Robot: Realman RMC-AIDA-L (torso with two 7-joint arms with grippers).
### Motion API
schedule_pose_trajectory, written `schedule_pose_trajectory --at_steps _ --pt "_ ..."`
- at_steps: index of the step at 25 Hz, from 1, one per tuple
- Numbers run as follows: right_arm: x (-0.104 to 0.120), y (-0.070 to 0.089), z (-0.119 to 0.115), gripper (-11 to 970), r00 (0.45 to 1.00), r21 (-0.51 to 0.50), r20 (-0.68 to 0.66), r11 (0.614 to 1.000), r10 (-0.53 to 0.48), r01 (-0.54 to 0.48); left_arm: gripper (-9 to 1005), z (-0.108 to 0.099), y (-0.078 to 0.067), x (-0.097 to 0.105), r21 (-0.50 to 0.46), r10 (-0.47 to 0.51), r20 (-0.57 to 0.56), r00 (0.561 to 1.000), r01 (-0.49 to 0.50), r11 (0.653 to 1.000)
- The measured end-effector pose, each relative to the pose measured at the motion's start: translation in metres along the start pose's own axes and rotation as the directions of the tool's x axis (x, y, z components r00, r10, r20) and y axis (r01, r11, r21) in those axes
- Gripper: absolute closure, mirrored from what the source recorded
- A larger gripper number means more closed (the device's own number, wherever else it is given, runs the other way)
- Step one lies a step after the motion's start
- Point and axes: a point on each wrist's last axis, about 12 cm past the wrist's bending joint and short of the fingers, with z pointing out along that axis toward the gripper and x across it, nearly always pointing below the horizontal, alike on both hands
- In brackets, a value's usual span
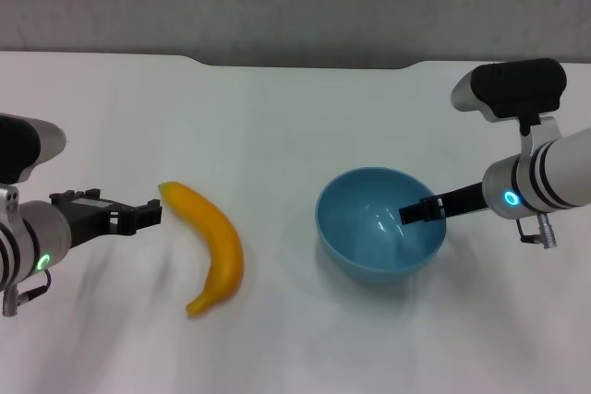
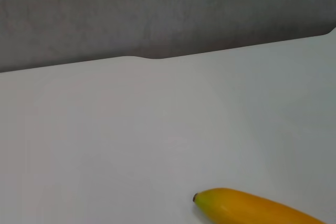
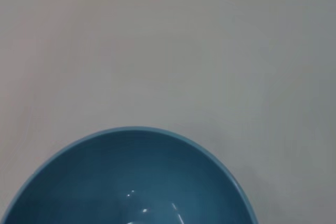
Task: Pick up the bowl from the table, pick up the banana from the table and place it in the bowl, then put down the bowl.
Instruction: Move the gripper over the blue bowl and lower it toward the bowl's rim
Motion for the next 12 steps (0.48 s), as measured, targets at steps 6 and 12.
schedule_pose_trajectory --at_steps 6,12 --pt "0.0022 0.0001 0.0018 142 1.000 0.001 -0.012 1.000 0.004 -0.004 89 -0.0003 -0.0003 -0.0009 0.001 0.000 0.003 1.000 0.000 1.000" --pt "0.0073 0.0005 0.0045 338 1.000 0.007 -0.028 1.000 -0.007 0.007 89 -0.0003 -0.0002 -0.0018 0.000 0.000 0.012 1.000 0.000 1.000"
